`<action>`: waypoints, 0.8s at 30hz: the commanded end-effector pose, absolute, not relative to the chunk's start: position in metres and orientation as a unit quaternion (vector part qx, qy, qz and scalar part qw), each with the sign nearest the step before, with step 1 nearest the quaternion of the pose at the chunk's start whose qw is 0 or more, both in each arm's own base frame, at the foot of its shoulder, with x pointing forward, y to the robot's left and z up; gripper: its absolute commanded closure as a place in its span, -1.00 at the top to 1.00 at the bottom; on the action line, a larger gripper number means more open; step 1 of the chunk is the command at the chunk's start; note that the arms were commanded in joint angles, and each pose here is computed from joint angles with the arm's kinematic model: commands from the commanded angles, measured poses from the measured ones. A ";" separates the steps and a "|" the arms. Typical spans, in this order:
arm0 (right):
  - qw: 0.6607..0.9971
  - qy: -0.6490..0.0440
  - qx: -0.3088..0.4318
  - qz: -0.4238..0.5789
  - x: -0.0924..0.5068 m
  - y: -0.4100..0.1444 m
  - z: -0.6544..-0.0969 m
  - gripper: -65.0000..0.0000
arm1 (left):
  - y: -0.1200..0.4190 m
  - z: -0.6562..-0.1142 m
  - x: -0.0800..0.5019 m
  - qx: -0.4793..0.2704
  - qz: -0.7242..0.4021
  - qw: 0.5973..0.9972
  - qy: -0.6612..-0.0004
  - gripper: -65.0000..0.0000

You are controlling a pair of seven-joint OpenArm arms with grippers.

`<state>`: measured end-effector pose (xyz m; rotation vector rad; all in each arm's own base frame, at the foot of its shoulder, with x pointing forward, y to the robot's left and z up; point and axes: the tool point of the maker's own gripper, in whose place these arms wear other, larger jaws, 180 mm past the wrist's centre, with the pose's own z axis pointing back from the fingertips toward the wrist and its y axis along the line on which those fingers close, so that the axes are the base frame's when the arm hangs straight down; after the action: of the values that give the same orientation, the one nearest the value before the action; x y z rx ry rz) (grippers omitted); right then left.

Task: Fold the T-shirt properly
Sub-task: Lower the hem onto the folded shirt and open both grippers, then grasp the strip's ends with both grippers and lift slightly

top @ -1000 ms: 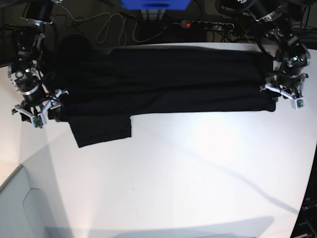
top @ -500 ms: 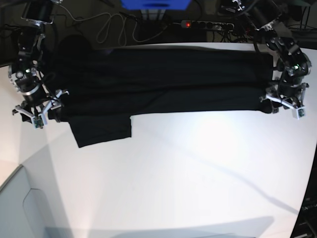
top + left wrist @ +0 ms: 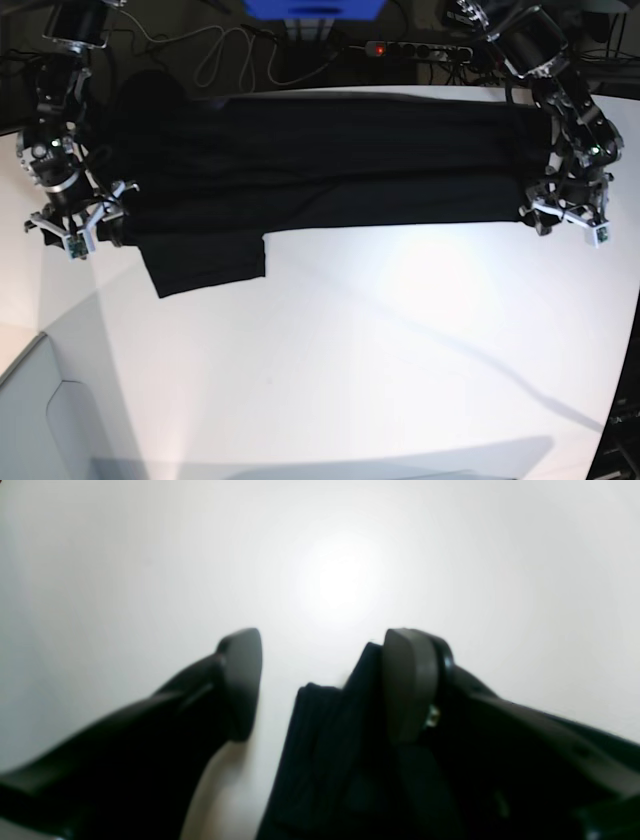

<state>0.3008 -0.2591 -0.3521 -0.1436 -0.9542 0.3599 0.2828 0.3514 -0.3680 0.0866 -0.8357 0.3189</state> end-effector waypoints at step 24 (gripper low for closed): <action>0.852 -0.484 -0.074 0.184 0.314 -0.260 -0.331 0.12 | 0.328 -0.361 0.304 0.026 0.111 0.900 -0.421 -0.52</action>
<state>0.3055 -0.2591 -0.3483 -0.1484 -0.9652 0.3616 0.2959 0.3215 -0.3754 0.0388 -0.8215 0.2423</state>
